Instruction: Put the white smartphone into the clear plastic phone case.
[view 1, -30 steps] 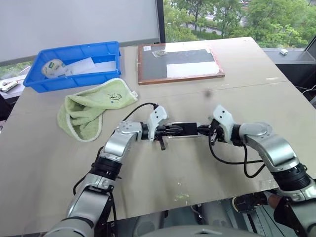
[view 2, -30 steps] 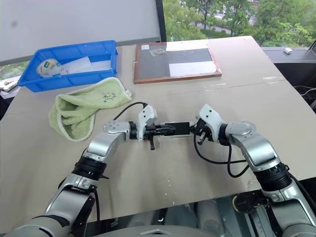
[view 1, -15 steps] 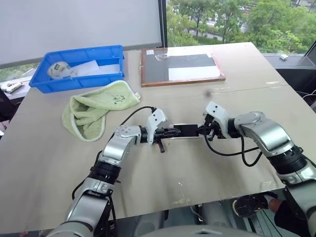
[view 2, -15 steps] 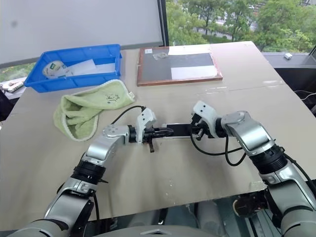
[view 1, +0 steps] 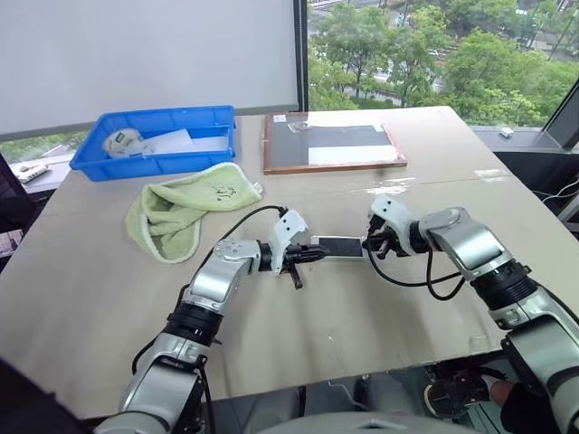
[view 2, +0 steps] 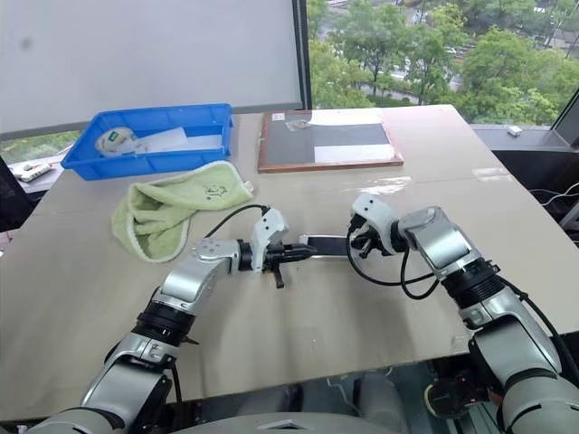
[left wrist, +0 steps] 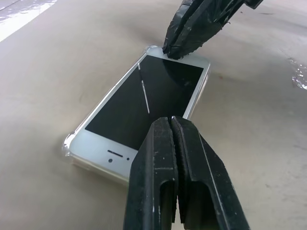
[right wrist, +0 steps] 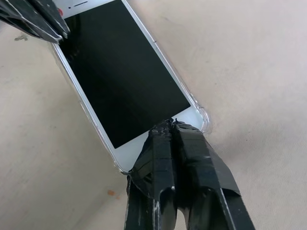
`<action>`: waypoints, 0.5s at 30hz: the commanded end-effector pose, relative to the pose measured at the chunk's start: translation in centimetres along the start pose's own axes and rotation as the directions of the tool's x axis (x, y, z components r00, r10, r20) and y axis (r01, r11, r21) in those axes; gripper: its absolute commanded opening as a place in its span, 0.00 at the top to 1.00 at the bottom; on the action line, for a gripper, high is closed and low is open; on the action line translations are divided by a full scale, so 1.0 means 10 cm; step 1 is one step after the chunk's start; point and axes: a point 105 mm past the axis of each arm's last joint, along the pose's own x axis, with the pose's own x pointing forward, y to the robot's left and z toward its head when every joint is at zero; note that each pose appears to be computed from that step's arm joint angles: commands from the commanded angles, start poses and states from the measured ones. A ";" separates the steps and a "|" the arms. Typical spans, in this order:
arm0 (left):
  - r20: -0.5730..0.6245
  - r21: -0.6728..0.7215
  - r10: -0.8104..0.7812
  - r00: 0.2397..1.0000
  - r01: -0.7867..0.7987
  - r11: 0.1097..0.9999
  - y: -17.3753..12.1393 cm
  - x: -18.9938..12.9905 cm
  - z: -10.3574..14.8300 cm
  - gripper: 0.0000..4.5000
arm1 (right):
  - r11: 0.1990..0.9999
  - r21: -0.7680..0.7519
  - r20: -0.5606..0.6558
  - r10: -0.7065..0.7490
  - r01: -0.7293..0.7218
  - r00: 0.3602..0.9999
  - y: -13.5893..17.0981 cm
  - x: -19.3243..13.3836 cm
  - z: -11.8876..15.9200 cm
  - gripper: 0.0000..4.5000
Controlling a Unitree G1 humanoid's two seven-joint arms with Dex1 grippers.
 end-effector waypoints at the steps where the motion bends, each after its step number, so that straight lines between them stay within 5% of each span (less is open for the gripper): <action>1: 0.036 0.035 0.002 0.999 -0.003 0.999 -0.01 0.00 0.13 0.98 | 0.984 0.144 -0.315 0.145 -0.104 0.938 0.40 0.29 -1.05 1.00; 10: 0.028 0.029 0.000 1.000 -0.001 1.000 -0.01 0.02 0.12 0.98 | 0.990 0.011 -0.438 0.130 -0.139 0.889 0.43 0.29 -1.30 1.00; 15: 0.028 0.028 0.006 1.000 -0.007 1.000 -0.01 0.00 0.13 0.98 | 0.981 0.031 -0.327 0.191 -0.192 0.925 0.50 0.28 -1.06 1.00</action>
